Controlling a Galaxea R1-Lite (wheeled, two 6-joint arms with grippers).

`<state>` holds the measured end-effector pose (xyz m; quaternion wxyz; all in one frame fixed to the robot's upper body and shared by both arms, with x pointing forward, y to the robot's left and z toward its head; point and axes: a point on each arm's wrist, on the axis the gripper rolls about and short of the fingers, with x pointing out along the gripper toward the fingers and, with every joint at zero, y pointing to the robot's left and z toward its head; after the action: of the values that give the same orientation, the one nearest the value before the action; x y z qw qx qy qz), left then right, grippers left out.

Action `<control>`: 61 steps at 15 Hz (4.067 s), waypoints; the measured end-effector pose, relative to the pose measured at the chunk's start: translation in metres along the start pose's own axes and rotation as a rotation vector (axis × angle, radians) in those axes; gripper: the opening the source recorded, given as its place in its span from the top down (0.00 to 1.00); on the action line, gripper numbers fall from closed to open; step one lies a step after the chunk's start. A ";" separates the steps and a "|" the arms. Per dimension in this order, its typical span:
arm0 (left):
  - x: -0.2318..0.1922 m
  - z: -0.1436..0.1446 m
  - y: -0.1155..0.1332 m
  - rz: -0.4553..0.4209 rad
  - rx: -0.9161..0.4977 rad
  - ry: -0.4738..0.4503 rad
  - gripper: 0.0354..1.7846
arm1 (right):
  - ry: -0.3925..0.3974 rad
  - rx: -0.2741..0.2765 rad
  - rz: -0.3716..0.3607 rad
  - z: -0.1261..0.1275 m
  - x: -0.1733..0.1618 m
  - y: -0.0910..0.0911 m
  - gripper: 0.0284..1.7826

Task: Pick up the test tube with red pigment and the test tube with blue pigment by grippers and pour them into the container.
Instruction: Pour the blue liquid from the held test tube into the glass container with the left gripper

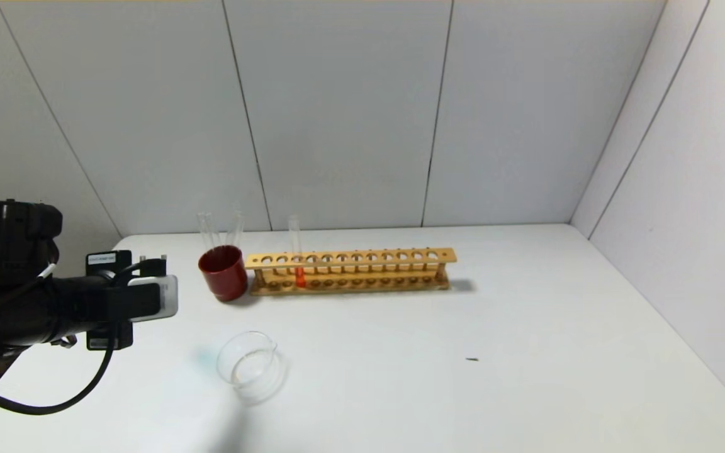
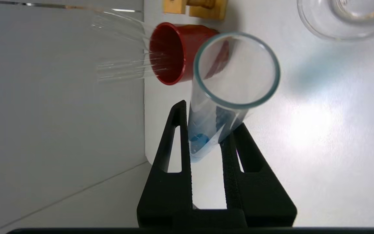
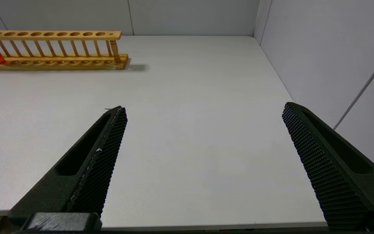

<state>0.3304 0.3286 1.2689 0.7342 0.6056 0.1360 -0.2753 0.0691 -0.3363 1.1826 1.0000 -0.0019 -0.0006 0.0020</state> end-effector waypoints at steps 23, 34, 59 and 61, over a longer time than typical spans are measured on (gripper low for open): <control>0.070 0.000 -0.009 -0.097 0.485 0.095 0.84 | 0.000 0.000 0.000 0.000 0.000 0.000 0.02; 0.094 0.015 -0.006 -0.083 0.638 0.113 0.84 | 0.000 0.000 0.000 0.000 0.000 0.000 0.02; 0.103 0.029 -0.008 -0.050 0.906 0.056 0.84 | 0.000 0.000 0.000 0.000 0.000 0.000 0.02; 0.103 0.031 -0.009 -0.050 0.911 0.051 0.84 | 0.000 0.000 0.000 0.000 0.000 0.000 0.02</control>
<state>0.4052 0.2733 1.2139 0.3824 0.8699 0.0337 -0.3097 0.0691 -0.3363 1.1826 1.0000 -0.0021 -0.0006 0.0018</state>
